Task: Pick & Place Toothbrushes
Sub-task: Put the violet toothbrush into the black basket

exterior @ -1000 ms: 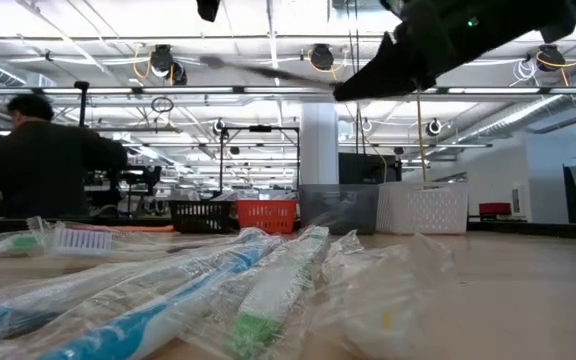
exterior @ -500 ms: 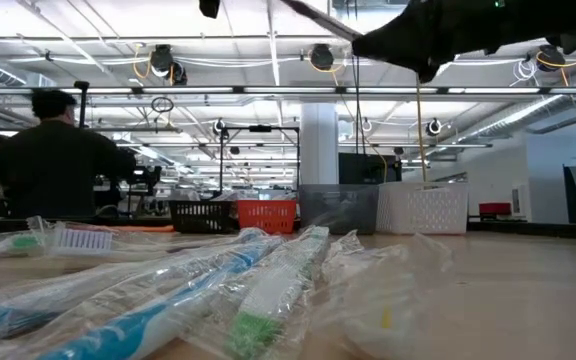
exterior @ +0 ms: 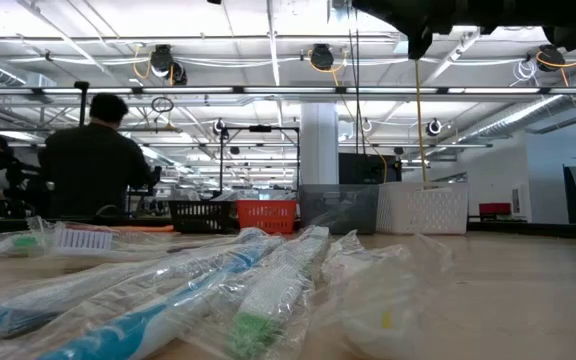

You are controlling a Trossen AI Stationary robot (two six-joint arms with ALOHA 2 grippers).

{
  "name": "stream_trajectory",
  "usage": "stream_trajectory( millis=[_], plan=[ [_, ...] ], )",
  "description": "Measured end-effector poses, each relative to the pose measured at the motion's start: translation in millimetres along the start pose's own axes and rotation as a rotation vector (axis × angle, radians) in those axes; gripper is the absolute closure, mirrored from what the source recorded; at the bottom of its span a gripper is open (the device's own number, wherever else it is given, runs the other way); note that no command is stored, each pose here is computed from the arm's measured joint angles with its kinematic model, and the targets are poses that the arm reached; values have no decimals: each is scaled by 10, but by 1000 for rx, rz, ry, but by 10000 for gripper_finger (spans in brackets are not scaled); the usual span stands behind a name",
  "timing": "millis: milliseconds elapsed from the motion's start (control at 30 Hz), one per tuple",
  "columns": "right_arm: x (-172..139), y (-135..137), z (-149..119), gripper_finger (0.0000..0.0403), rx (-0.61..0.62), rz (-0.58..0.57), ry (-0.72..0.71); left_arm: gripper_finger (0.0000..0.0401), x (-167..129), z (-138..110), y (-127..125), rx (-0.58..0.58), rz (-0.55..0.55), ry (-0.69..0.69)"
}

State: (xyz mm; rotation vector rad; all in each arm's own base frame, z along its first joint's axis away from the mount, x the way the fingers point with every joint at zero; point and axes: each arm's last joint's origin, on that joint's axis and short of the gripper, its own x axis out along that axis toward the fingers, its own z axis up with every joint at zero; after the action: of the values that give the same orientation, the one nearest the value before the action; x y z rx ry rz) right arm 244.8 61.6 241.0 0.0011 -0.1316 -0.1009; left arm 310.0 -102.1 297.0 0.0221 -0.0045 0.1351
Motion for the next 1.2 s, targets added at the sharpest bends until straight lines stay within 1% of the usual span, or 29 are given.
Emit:
stream_trajectory(
  millis=[233,333,467,567,700,867,967,1067,1200],
  plan=[
    [-1,-3,52,388,14,0,-51,261,32,40,71,-14,27,-39],
    [-2,5,64,388,18,27,-64,233,50,74,117,-35,37,-73],
    [-3,9,87,388,22,47,-88,207,78,115,191,-57,52,-115],
    [-3,9,91,388,23,46,-92,198,126,135,243,-80,15,-166],
    [-3,9,90,388,23,45,-91,197,215,98,274,-91,-32,-225],
    [-1,9,77,388,18,43,-79,196,312,24,317,-100,-16,-269],
    [0,10,58,388,11,43,-60,199,345,9,335,-106,-39,-301],
    [1,6,49,388,7,29,-51,222,347,16,344,-112,-50,-311],
    [1,3,51,388,0,19,-52,285,346,15,339,-106,-52,-310]
  ],
)
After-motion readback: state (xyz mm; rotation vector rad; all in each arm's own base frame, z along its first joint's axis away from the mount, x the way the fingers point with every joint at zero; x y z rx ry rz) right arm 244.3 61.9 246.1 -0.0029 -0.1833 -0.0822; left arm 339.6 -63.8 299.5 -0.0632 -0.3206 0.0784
